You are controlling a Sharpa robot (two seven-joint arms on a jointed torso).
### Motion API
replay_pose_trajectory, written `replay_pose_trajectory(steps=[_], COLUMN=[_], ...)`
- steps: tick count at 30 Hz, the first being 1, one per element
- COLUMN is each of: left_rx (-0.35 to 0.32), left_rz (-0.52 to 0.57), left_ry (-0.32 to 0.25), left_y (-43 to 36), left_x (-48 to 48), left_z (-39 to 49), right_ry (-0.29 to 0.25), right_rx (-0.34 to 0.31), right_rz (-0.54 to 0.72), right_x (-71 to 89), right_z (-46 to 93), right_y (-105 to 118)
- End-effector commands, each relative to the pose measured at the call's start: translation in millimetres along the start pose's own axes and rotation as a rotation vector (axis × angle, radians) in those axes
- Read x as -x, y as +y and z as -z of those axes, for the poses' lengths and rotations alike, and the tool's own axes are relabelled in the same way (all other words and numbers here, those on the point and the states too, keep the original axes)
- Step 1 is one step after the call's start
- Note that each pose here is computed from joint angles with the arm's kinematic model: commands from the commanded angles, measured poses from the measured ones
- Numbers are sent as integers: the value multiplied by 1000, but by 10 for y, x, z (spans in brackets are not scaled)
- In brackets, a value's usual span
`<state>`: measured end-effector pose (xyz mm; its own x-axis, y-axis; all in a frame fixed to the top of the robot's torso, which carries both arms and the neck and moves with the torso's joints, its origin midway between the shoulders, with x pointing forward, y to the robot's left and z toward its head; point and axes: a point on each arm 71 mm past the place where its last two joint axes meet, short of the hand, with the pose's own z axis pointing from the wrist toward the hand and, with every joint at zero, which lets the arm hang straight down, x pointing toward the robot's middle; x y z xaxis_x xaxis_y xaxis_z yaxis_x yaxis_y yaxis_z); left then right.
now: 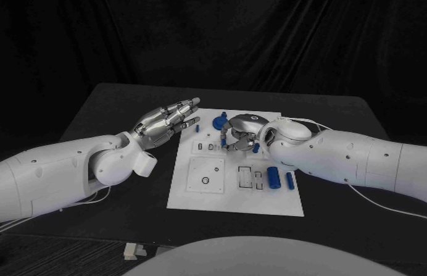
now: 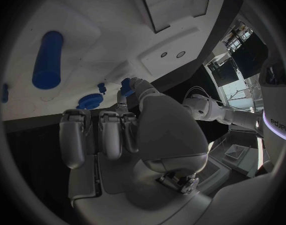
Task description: Assemble the parts on the task board
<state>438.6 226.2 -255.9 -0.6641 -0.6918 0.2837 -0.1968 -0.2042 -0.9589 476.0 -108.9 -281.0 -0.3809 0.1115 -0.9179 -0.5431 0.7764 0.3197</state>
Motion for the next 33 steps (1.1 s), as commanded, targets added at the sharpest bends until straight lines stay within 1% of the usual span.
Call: replay_pose_trajectory(steps=[1, 10, 24, 33], left_rx=[-9, -7, -5, -3], left_rz=[10, 12, 16, 17], left_ry=[16, 21, 28, 30], left_y=[-1, 3, 7, 10], left_x=[-26, -31, -39, -37], left_z=[-10, -17, -26, -28], right_ry=[-15, -18, 12, 23], right_rx=[-31, -41, -56, -58], right_rz=[29, 42, 42, 41], right_x=[-5, -27, -131, -164], right_z=[-7, -43, -83, -86], right_y=[5, 14, -10, -11])
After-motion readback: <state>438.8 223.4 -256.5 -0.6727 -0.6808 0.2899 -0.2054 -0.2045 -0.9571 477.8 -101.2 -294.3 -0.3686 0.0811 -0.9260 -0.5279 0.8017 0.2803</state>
